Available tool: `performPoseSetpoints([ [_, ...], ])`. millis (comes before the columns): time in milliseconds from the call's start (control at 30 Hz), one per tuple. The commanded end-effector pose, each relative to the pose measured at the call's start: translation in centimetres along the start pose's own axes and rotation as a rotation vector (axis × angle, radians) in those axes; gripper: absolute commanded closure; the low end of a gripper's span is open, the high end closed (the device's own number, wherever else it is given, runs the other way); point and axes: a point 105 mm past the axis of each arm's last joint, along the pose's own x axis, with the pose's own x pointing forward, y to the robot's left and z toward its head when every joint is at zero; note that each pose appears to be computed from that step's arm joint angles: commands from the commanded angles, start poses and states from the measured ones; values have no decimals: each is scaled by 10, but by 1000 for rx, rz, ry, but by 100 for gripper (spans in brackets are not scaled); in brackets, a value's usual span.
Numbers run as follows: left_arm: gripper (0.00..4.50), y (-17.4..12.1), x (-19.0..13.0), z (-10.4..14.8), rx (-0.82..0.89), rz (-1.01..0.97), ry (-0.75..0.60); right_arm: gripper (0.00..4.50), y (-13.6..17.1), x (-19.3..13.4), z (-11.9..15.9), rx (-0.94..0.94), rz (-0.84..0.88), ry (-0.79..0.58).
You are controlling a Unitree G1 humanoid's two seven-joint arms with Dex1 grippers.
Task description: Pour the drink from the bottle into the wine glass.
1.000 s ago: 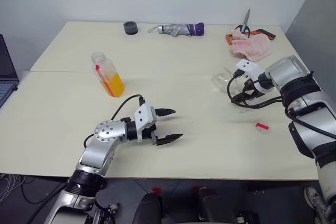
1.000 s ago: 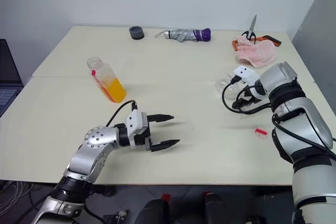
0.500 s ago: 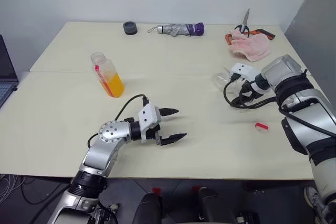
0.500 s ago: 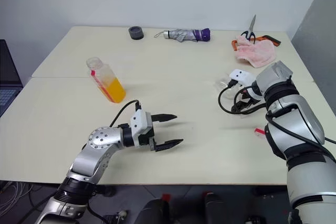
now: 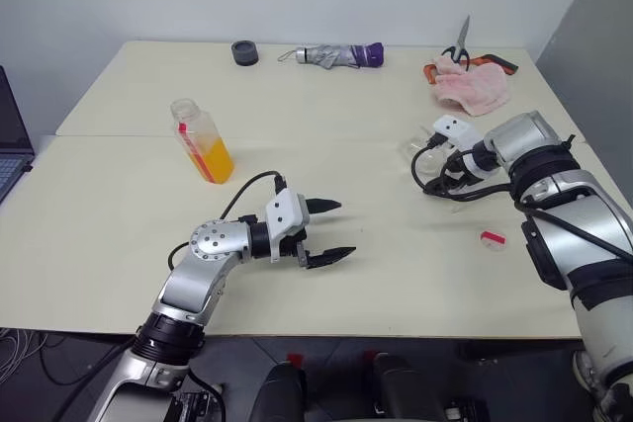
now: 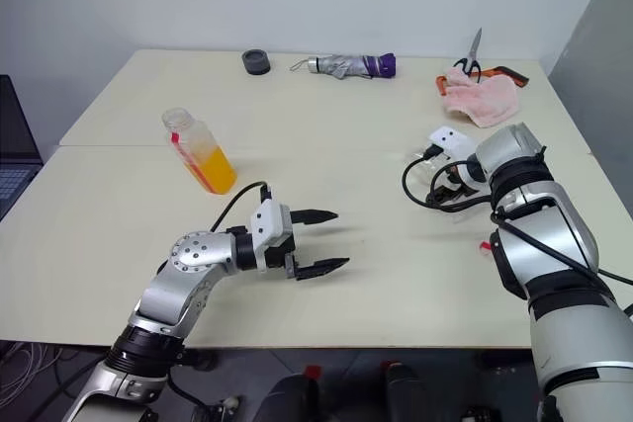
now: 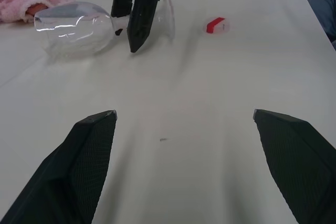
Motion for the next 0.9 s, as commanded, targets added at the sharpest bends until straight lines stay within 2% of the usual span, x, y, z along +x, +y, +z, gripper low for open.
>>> performPoseSetpoints([
  [33, 1, 1, 1, 13, 51, -8, -22, 17, -5, -10, 12, 63, -21, -59],
  [100, 1, 1, 1, 12, 54, -11, -19, 17, -3, -11, 12, 94, -10, -71],
  [167, 0, 0, 1, 11, 59, -15, -13, 56, -2, -11, 13, 117, -1, -80],
  [267, 0, 1, 1, 11, 63, -16, -11, 146, 2, -12, 19, 153, 29, -109],
  [367, 0, 1, 1, 11, 65, -18, -10, 261, 6, -12, 23, 172, 48, -124],
  [533, 0, 1, 0, 9, 65, -21, -4, 424, 9, -10, 25, 190, 58, -132],
  [633, 0, 3, -4, 7, 52, -8, 0, 425, 12, -14, 33, 209, 74, -164],
  [733, 0, 7, -10, 5, 26, 29, 2, 425, 16, -23, 53, 249, 91, -254],
  [833, 0, 14, -19, 4, -8, 95, -6, 425, 25, -35, 86, 301, 146, -445],
  [900, 0, 19, -27, 3, -27, 139, -5, 425, 33, -36, 101, 263, 145, -576],
])
